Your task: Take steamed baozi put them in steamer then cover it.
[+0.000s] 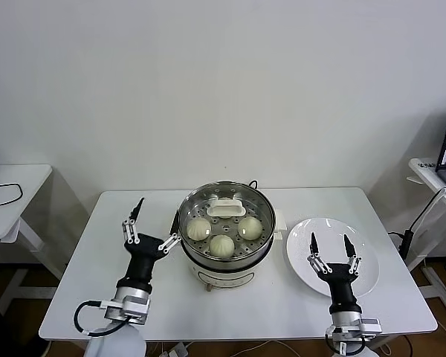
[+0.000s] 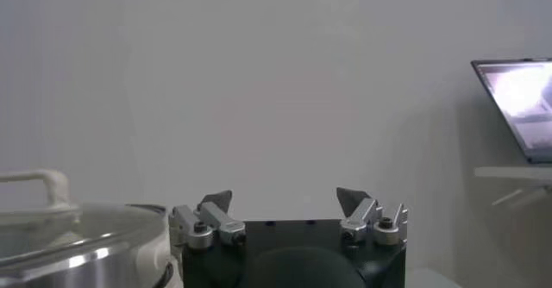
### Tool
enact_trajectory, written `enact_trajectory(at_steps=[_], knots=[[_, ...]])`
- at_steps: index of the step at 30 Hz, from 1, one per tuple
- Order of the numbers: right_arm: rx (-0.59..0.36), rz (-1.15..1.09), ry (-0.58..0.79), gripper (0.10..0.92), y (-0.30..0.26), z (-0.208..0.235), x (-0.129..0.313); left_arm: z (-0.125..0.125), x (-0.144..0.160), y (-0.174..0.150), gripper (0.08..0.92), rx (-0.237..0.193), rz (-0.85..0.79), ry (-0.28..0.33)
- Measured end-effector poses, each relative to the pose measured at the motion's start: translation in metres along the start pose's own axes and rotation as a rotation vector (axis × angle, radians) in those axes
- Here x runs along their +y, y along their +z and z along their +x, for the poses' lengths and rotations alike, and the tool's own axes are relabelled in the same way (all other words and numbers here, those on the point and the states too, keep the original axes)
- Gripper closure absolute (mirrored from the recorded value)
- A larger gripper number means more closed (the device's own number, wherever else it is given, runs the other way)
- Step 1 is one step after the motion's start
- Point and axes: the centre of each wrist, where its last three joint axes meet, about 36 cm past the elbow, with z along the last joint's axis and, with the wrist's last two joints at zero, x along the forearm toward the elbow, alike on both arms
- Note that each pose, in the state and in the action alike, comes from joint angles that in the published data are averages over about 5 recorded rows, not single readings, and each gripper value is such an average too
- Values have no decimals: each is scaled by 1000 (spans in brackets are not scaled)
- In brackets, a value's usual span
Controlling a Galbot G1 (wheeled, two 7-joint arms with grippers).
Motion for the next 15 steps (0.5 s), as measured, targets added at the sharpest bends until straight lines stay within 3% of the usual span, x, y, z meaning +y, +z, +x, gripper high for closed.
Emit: enact_trajectory(at_steps=[15], knots=[[8, -10, -5, 200, -12, 0, 6, 20, 3, 40, 177, 77, 164, -31]])
